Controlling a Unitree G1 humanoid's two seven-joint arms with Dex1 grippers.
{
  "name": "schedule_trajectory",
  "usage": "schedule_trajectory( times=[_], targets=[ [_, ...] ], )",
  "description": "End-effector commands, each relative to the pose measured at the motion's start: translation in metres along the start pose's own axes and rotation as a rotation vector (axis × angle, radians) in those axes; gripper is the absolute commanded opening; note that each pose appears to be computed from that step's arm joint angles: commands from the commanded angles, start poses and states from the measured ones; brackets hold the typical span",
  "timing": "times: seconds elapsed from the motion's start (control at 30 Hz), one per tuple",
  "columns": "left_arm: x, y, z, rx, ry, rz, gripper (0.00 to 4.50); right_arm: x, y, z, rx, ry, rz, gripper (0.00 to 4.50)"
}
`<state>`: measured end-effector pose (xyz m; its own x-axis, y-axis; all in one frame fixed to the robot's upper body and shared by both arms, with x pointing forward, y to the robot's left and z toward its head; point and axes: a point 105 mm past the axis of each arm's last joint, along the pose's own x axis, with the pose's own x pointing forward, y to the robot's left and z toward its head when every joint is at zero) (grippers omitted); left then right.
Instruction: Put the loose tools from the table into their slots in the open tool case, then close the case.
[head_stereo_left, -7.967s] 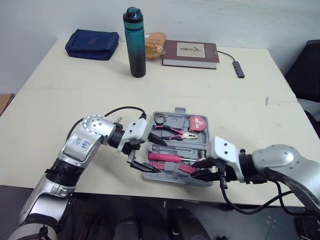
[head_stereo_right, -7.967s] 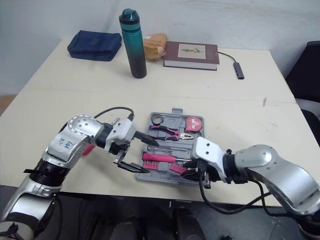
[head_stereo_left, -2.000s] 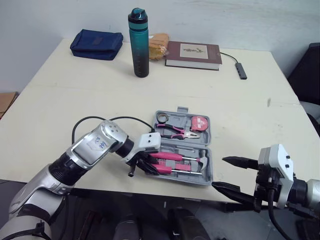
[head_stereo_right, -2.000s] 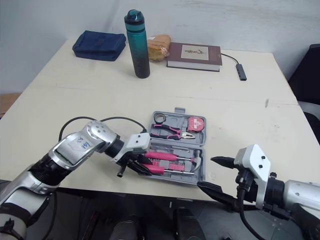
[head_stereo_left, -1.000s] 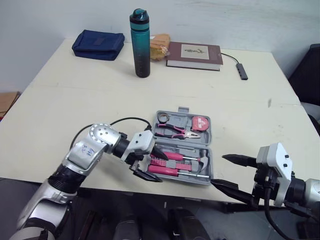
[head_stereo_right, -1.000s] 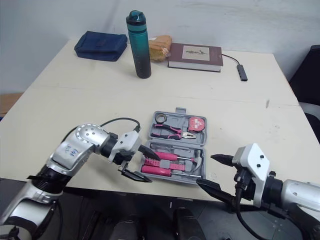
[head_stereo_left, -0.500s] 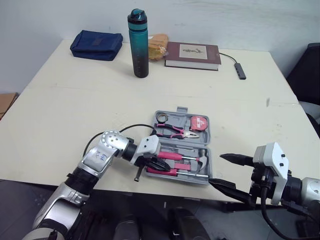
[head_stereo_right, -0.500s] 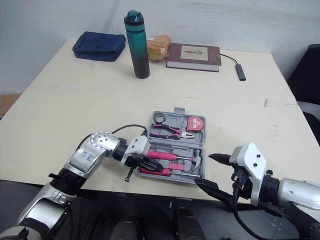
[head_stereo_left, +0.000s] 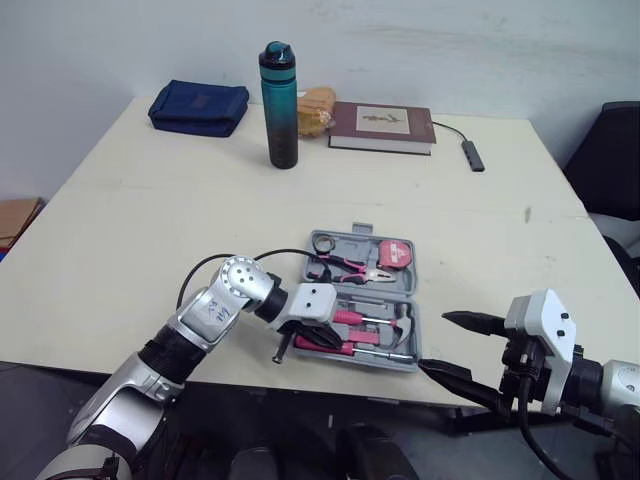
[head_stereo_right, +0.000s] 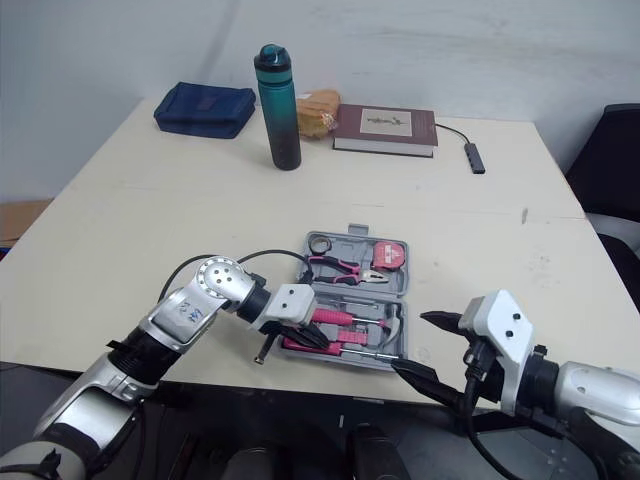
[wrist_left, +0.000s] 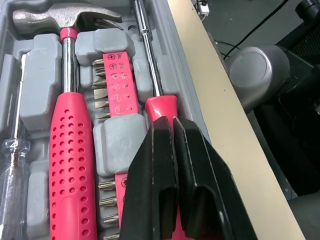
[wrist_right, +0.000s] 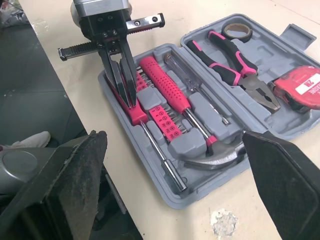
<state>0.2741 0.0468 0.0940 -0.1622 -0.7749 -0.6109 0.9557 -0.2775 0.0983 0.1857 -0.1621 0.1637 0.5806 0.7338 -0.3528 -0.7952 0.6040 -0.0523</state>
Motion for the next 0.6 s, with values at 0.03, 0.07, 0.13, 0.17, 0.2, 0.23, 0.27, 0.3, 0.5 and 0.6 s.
schedule_trajectory(
  times=[0.03,0.07,0.13,0.17,0.2,0.23,0.27,0.3,0.5,0.6],
  targets=[
    [-0.003,-0.005,-0.019,-0.122,0.021,0.006,0.06,0.001,0.004,0.009,-0.050,-0.037,-0.006,4.50],
    [-0.009,-0.004,-0.011,-0.125,-0.021,0.010,0.06,0.001,0.001,0.009,-0.053,-0.043,-0.021,4.50],
    [-0.028,0.000,0.005,-0.132,-0.127,0.040,0.06,0.001,-0.008,0.010,-0.062,-0.052,-0.065,4.50],
    [-0.039,0.004,0.009,-0.156,-0.172,0.080,0.06,0.001,-0.014,0.010,-0.065,-0.054,-0.091,4.50],
    [-0.053,0.011,0.012,-0.184,-0.207,0.140,0.06,0.000,-0.020,0.010,-0.067,-0.056,-0.119,4.50],
    [-0.064,0.017,0.011,-0.212,-0.224,0.205,0.06,-0.001,-0.026,0.008,-0.068,-0.055,-0.150,4.50],
    [-0.074,0.024,0.003,-0.267,-0.205,0.280,0.06,-0.001,-0.033,0.006,-0.065,-0.049,-0.182,4.50],
    [-0.085,0.032,-0.009,-0.301,-0.168,0.371,0.06,-0.002,-0.040,0.002,-0.057,-0.035,-0.218,4.50],
    [-0.125,0.047,-0.049,-0.410,-0.109,0.645,0.06,0.005,-0.071,-0.016,-0.049,0.044,-0.313,4.50],
    [-0.124,0.050,-0.056,-0.432,-0.108,0.690,0.06,0.008,-0.094,-0.026,-0.023,0.071,-0.398,4.50]
  ],
)
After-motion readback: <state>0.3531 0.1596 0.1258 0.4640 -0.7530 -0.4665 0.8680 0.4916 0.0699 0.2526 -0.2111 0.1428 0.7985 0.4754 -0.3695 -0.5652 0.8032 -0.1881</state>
